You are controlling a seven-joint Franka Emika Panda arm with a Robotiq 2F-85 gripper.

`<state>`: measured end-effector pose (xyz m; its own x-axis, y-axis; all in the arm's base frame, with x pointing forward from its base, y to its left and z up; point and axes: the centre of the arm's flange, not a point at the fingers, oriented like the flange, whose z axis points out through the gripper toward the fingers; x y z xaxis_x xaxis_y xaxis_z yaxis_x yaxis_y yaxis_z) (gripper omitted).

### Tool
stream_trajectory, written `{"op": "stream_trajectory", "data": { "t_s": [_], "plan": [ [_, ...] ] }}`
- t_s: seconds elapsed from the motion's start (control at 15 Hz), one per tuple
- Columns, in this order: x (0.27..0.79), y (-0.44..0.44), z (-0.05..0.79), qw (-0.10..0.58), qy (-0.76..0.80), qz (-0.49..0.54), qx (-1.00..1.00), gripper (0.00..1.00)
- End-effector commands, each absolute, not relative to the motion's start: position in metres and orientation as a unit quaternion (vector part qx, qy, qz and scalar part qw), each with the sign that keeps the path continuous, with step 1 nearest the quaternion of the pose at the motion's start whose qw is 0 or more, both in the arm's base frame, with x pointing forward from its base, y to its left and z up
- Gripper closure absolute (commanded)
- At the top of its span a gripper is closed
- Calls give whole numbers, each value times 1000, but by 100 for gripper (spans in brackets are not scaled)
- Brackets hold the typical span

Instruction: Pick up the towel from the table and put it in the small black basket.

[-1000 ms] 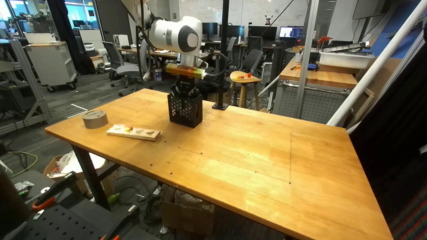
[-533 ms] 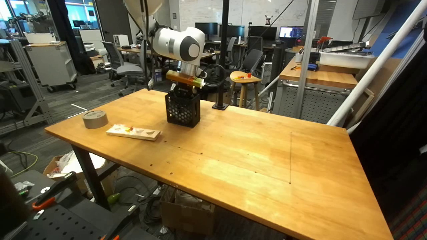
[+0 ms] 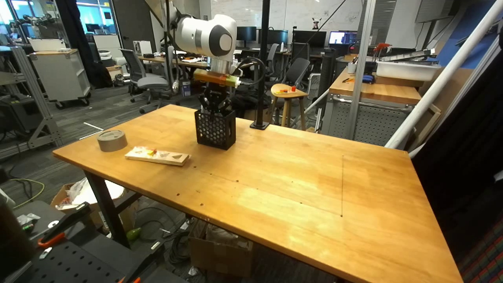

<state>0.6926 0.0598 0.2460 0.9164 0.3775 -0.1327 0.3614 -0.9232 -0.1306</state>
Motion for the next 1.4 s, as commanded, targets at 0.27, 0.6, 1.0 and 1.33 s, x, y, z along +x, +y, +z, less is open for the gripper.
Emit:
{"op": "stream_trajectory", "data": {
  "t_s": [0.27, 0.6, 1.0, 1.33],
  "plan": [
    [700, 94, 343, -23, -214, 64, -974, 99],
    [722, 118, 369, -44, -245, 72, -966, 99],
    [735, 131, 359, -36, -255, 75, -963, 99],
    [736, 133, 334, -23, -249, 68, -966, 99]
  ]
}}
